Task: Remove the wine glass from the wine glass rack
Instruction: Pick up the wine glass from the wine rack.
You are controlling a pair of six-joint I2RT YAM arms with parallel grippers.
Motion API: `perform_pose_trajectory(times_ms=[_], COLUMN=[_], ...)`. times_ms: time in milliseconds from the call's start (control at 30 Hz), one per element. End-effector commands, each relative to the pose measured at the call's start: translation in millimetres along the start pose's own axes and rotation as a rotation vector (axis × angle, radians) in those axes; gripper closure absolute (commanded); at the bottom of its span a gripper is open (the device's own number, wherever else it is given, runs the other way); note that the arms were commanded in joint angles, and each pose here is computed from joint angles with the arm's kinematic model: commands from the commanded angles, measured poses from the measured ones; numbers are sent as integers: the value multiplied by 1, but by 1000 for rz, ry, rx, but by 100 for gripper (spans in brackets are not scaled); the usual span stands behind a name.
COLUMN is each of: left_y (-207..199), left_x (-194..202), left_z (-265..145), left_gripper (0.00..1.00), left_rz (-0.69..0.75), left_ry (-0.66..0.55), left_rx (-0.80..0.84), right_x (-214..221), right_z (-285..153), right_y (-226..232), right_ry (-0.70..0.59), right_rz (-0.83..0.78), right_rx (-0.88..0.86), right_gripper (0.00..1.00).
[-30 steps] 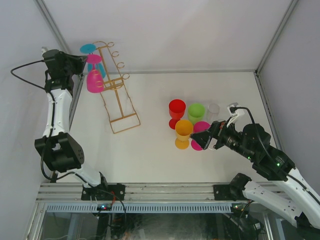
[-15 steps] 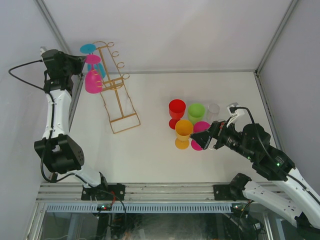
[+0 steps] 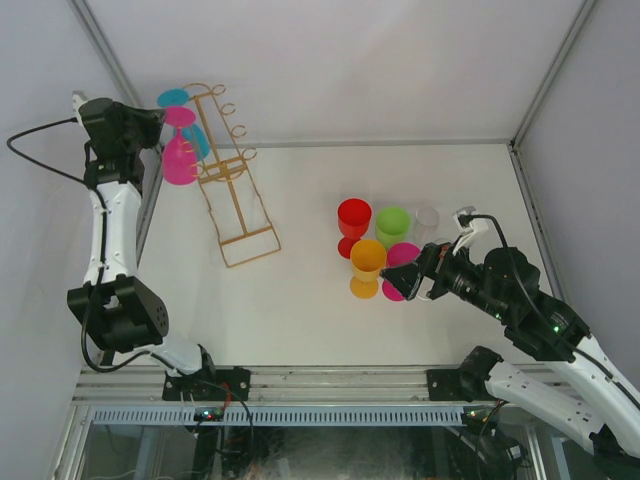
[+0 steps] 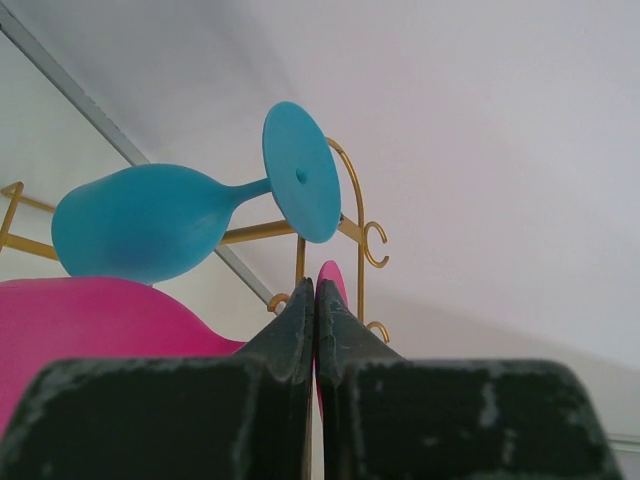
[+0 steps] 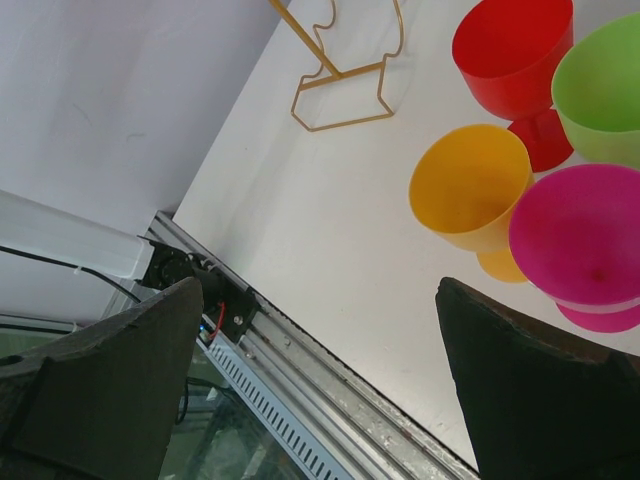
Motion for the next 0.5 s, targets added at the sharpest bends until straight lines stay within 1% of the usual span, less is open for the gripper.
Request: perform_pose_trajectory(times_ms=[0,100,200,300,467], left_y=[-41,-43,-47,-43,-41], left_x=[-35,-38,-37,-35,-41], left_z=[-30,-30,-27,-27,-31], left_gripper=[100,100,100,100,100], left_rz=[57,54,48,51,74], left_ry=[-118,-128,-109,-104,-154], left_rx=[103,117,138,123,112], right_x=[-11,-10,-9,-9,-9], right_z=[-4,-3,-3,-3,-4], right_y=[8,7,5,6,6], right_ry=[-39,-34,-30,-32,-33], right_rz=[6,5,6,6,2], right_rx=[-21,-14,-7,-10,-10], right_gripper=[0,0,0,0,0])
Point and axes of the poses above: each gripper's point midway between its finger pads, its own z axis out along the fingers, its own y axis along the line the jaws close on, x = y × z, the point moved 3 cm from there along -z, back along the fingers, and after that the axes turned 8 degrees about z, right-handed, at the moved point
